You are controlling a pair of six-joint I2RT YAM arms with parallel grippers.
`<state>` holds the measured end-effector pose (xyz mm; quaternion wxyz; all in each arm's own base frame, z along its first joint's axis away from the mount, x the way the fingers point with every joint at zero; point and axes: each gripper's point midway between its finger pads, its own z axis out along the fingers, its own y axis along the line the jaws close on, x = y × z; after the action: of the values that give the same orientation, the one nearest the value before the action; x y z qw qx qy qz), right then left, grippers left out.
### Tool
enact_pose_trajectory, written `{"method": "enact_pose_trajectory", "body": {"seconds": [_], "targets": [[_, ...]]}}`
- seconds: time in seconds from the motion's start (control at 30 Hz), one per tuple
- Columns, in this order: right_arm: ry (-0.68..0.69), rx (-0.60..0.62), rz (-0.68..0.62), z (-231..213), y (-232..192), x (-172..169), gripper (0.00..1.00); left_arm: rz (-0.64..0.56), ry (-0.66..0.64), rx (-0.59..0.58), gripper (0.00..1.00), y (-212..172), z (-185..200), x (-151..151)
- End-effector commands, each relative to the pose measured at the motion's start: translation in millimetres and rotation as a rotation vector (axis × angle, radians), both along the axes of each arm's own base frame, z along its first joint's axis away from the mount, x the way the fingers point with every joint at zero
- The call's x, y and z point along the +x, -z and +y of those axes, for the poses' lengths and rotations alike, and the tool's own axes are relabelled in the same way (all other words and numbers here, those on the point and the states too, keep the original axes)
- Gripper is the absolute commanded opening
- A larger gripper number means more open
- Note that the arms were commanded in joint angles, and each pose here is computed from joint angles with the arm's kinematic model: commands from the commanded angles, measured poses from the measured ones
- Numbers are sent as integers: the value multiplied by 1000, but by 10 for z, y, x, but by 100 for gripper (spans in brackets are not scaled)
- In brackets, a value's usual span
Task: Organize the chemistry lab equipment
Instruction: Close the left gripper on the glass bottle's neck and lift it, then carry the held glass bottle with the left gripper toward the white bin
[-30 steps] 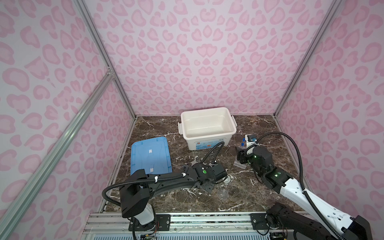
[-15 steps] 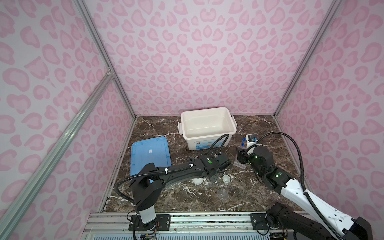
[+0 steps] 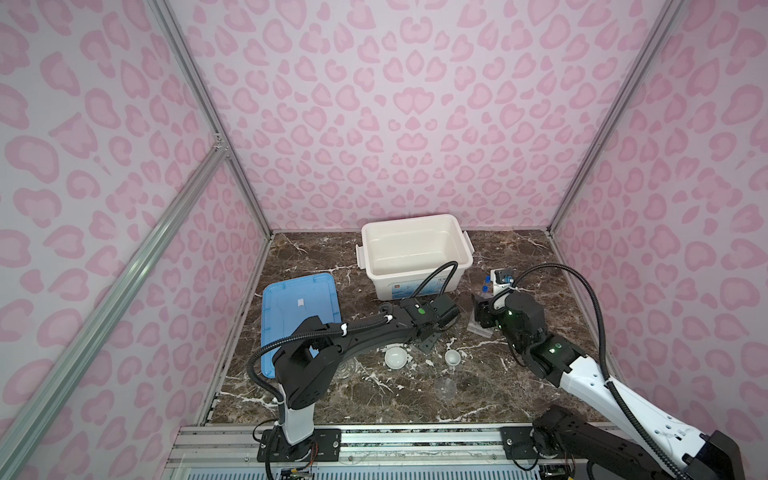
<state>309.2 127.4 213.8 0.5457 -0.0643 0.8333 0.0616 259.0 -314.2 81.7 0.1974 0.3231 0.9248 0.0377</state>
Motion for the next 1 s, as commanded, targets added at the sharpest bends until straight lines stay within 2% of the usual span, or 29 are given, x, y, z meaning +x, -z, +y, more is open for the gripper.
{"method": "enact_pose_trajectory", "body": {"seconds": [0.0, 0.13, 0.5, 0.73, 0.97], "targets": [[12, -3, -4, -17, -15, 14, 71, 10, 10, -9, 35, 17, -37, 6], [15, -5, -2, -28, -5, 10, 71, 17, 7, -15, 48, 32, -35, -10], [17, -2, -5, -34, -7, 14, 71, 20, -15, -46, 66, -32, -44, -17], [21, -2, 0, -48, 13, 6, 71, 50, -45, -80, 68, -135, -62, -32], [24, 0, -6, -68, -15, -1, 71, 93, -81, -96, 64, -95, -23, -71]]}}
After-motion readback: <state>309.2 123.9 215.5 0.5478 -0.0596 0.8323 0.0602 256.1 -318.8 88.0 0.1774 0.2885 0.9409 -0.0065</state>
